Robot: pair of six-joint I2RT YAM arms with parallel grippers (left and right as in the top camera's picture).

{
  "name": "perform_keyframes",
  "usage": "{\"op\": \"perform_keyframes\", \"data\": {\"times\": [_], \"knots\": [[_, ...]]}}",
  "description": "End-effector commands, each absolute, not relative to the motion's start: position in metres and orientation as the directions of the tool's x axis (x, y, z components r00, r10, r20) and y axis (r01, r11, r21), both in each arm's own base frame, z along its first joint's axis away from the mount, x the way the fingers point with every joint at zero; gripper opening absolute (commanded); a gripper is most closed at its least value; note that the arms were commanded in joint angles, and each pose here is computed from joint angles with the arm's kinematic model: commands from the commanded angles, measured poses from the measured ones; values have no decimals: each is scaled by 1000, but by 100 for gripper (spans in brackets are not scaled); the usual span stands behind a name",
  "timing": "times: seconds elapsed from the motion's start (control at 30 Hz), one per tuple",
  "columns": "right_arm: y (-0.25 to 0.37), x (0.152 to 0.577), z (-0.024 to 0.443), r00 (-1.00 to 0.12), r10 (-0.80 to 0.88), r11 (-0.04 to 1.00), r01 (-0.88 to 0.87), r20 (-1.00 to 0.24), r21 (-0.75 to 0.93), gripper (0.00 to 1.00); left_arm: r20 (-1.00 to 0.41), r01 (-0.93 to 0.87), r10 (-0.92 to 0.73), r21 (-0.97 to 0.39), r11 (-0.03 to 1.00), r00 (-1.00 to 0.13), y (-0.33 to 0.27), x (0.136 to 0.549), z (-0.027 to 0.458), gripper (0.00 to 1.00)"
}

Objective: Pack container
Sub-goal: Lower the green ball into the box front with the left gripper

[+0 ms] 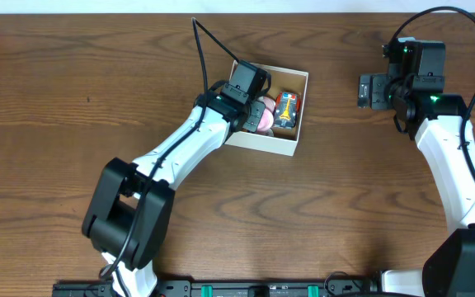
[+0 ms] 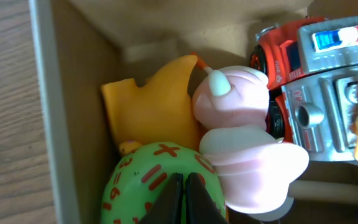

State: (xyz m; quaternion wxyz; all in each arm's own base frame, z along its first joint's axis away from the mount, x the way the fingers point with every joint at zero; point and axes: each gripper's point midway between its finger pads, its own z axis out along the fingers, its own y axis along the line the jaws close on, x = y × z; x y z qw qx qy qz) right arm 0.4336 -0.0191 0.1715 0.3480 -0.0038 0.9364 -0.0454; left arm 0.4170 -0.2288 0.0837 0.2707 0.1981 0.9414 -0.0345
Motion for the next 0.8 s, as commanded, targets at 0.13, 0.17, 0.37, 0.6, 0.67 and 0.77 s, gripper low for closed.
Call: {"op": "perform_keyframes", "data": {"times": [0.13, 0.17, 0.37, 0.6, 0.67, 0.77], "knots": [[-22, 436, 181, -744, -20, 996, 46, -668, -81, 99, -543, 355, 330, 62, 933, -772, -208, 403, 111, 6], [-22, 436, 181, -744, -20, 996, 46, -668, -81, 99, -559, 354, 325, 59, 933, -763, -208, 403, 119, 6], [-22, 436, 180, -744, -20, 996, 46, -668, -81, 99, -586, 352, 316, 55, 934, -746, -207, 403, 133, 6], [-22, 436, 180, -744, -20, 996, 46, -668, -81, 99, -558, 354, 326, 61, 933, -763, -207, 403, 119, 6], [-22, 436, 181, -744, -20, 996, 46, -668, -81, 99, -544, 354, 331, 65, 933, -771, -207, 403, 112, 6], [-22, 436, 181, -744, -20, 996, 46, -668, -81, 99, -512, 356, 341, 73, 932, -788, -206, 402, 97, 6]]}}
